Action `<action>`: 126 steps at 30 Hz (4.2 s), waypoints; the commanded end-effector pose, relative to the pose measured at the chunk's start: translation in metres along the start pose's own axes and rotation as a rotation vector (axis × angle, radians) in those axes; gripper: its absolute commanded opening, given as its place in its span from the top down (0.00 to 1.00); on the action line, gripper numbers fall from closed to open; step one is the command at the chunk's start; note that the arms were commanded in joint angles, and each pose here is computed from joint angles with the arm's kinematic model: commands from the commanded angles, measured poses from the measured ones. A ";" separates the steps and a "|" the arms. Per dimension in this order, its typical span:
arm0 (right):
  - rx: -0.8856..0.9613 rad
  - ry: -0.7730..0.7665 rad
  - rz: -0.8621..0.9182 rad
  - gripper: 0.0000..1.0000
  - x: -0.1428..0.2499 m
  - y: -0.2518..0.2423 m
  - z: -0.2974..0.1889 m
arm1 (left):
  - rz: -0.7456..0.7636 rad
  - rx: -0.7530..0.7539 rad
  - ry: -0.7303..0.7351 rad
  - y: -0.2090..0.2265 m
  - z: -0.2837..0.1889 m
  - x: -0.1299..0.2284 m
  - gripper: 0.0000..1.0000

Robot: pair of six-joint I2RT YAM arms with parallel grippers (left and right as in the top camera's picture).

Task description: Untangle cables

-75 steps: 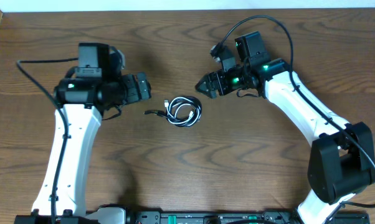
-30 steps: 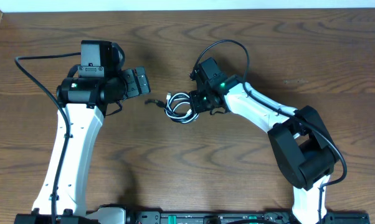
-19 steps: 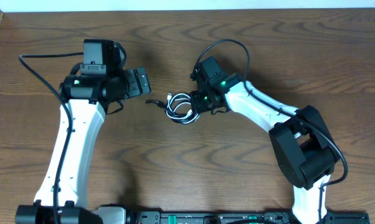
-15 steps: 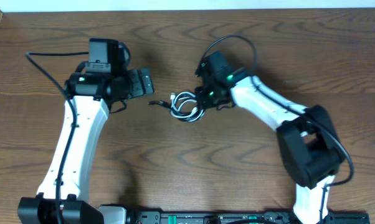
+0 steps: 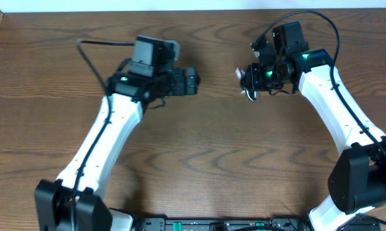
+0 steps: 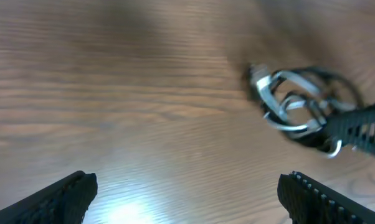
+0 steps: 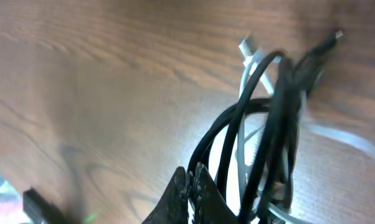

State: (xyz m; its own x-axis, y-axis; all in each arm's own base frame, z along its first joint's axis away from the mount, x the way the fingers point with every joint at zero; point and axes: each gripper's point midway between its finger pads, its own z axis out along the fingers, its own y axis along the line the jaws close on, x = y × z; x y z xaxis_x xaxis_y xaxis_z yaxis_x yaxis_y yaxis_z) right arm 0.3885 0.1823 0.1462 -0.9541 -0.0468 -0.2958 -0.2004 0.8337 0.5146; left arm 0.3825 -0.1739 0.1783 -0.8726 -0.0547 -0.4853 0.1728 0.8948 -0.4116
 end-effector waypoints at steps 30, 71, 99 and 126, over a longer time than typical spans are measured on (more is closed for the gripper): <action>0.277 -0.047 0.225 0.85 -0.006 -0.094 -0.016 | 0.030 0.107 0.135 -0.051 0.094 0.040 0.07; 0.363 -0.020 0.190 0.87 0.002 -0.101 -0.017 | 0.123 0.085 -0.021 -0.075 0.118 0.020 0.37; 0.389 -0.024 0.309 0.81 0.008 -0.150 -0.047 | 0.793 -0.013 0.143 -0.105 0.148 0.072 0.32; 0.396 -0.016 0.312 0.80 0.011 -0.150 -0.047 | 0.745 -0.047 0.175 -0.095 0.203 0.085 0.50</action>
State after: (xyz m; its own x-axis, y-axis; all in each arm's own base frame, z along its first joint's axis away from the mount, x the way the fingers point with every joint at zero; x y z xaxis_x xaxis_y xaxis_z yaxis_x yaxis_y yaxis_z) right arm 0.3996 0.0336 0.1083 -0.9473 0.2521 -0.1977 0.1995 0.9470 0.2518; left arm 0.3812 -0.3512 0.0269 -0.5849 0.6382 -0.5006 0.7350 0.6780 0.0056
